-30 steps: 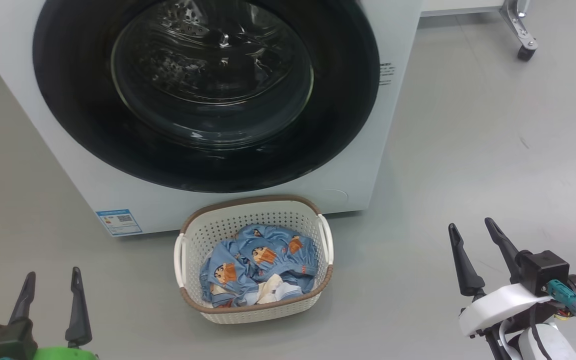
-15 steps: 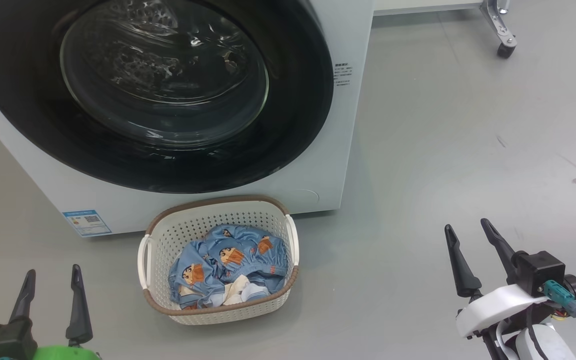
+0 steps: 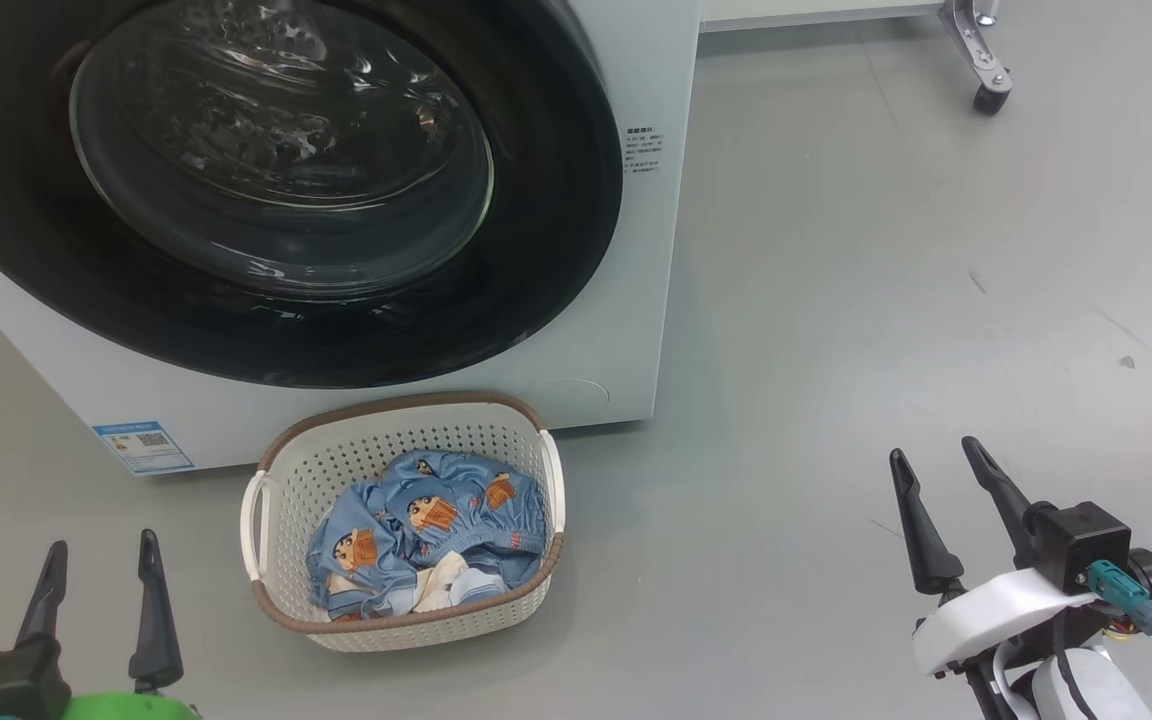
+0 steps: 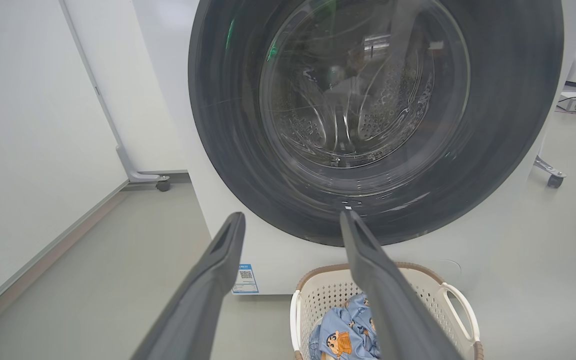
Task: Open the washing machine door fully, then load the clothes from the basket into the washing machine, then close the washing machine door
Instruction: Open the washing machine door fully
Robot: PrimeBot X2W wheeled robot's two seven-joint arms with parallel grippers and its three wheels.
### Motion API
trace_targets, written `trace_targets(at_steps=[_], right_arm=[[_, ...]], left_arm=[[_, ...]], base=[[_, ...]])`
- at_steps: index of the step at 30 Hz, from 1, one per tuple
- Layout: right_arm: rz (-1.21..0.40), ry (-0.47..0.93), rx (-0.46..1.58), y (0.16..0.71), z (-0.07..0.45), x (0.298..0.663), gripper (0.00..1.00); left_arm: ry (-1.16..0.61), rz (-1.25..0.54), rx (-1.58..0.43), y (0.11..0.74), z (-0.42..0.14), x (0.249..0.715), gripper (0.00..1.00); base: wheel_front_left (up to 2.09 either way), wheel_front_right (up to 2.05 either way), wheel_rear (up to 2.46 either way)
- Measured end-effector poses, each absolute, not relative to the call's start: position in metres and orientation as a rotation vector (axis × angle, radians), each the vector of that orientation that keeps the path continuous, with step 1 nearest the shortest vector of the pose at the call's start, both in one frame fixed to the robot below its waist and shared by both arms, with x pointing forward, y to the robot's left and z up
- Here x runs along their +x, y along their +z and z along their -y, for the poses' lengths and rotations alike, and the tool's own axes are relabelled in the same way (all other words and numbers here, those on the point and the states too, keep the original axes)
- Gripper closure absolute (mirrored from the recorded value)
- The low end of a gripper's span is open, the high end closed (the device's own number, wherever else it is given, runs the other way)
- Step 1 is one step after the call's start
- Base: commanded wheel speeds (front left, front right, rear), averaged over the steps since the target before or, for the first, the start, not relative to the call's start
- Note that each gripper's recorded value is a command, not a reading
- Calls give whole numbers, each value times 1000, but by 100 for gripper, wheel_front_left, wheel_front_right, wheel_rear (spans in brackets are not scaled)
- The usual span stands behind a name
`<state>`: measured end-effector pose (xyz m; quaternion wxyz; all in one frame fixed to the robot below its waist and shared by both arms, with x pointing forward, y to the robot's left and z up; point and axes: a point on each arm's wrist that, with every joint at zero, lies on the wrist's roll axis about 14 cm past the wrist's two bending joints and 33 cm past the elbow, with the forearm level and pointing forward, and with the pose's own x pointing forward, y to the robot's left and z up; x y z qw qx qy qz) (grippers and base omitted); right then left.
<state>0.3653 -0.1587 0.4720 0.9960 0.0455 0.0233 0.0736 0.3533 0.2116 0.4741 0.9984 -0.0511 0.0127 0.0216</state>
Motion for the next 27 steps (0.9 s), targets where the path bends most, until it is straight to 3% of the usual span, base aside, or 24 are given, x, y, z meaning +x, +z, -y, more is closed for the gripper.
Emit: trace_targets(at_steps=[20, 21, 22, 23, 27], right_arm=[[-34, 143, 90, 476, 161, 367, 0], [-34, 144, 91, 476, 160, 367, 49], [-34, 145, 93, 476, 160, 367, 49], [-34, 147, 94, 476, 159, 367, 100], [-35, 146, 102, 476, 158, 367, 100]], left_arm=[[47, -25, -107, 474, -212, 354, 0], [47, -25, -106, 474, -212, 354, 0], [47, -25, -107, 474, -212, 354, 0], [45, -25, -108, 474, -212, 354, 0], [46, -26, -108, 474, -212, 354, 0]], base=[[2, 2, -3], [0, 0, 0], [0, 0, 0], [0, 0, 0], [0, 0, 0]])
